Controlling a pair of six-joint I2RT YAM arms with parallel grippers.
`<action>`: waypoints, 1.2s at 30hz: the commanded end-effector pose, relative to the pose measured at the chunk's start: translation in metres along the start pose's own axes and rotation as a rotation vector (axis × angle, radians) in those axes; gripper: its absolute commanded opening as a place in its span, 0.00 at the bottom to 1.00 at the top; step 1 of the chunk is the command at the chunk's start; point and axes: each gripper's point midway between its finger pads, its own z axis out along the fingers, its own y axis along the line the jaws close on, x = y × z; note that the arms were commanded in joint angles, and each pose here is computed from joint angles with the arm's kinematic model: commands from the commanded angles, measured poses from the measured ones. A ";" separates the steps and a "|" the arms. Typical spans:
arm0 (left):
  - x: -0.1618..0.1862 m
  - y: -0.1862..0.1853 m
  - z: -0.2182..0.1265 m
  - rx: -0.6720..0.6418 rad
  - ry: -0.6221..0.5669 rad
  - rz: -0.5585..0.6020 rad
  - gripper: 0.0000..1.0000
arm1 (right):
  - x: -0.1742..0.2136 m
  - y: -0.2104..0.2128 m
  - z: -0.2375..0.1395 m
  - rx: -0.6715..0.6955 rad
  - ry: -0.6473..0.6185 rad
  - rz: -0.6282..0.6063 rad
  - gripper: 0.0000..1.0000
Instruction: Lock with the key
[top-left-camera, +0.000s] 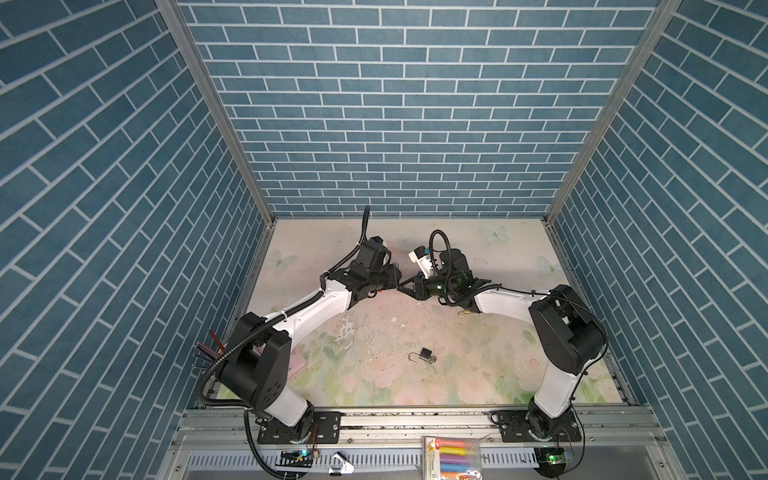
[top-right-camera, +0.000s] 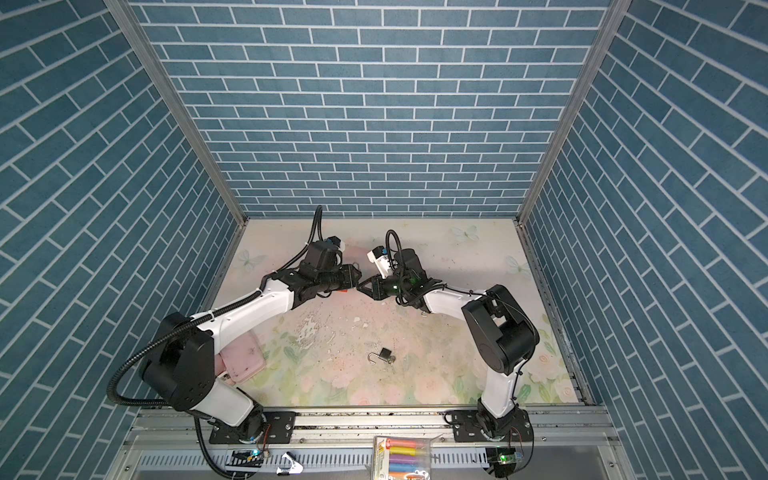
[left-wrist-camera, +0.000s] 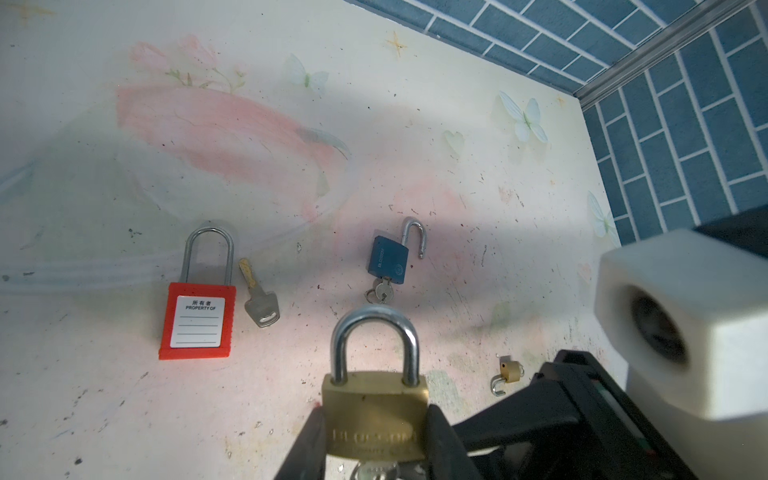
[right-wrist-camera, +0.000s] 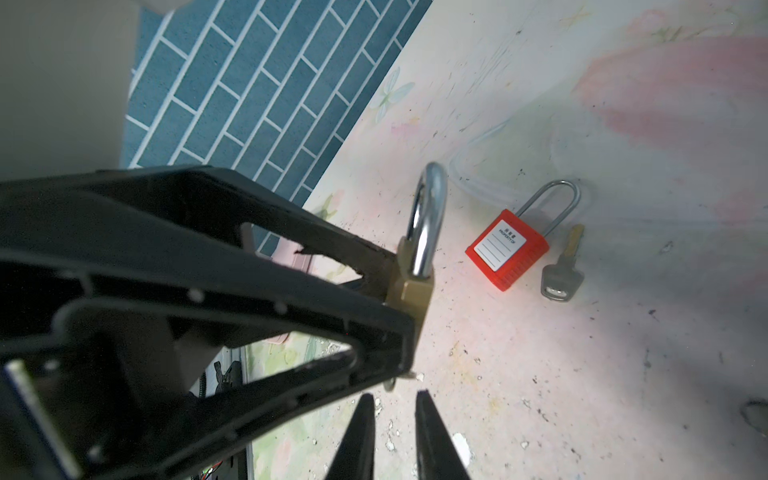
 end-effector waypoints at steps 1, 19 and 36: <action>-0.010 -0.010 -0.007 0.026 -0.035 0.015 0.00 | -0.012 0.002 0.002 -0.016 -0.014 -0.045 0.18; -0.010 -0.005 -0.004 -0.094 -0.042 0.077 0.00 | -0.016 0.002 0.006 -0.029 -0.013 -0.038 0.00; -0.023 -0.004 0.000 -0.128 -0.052 0.042 0.00 | -0.006 0.003 0.009 -0.038 -0.001 -0.016 0.00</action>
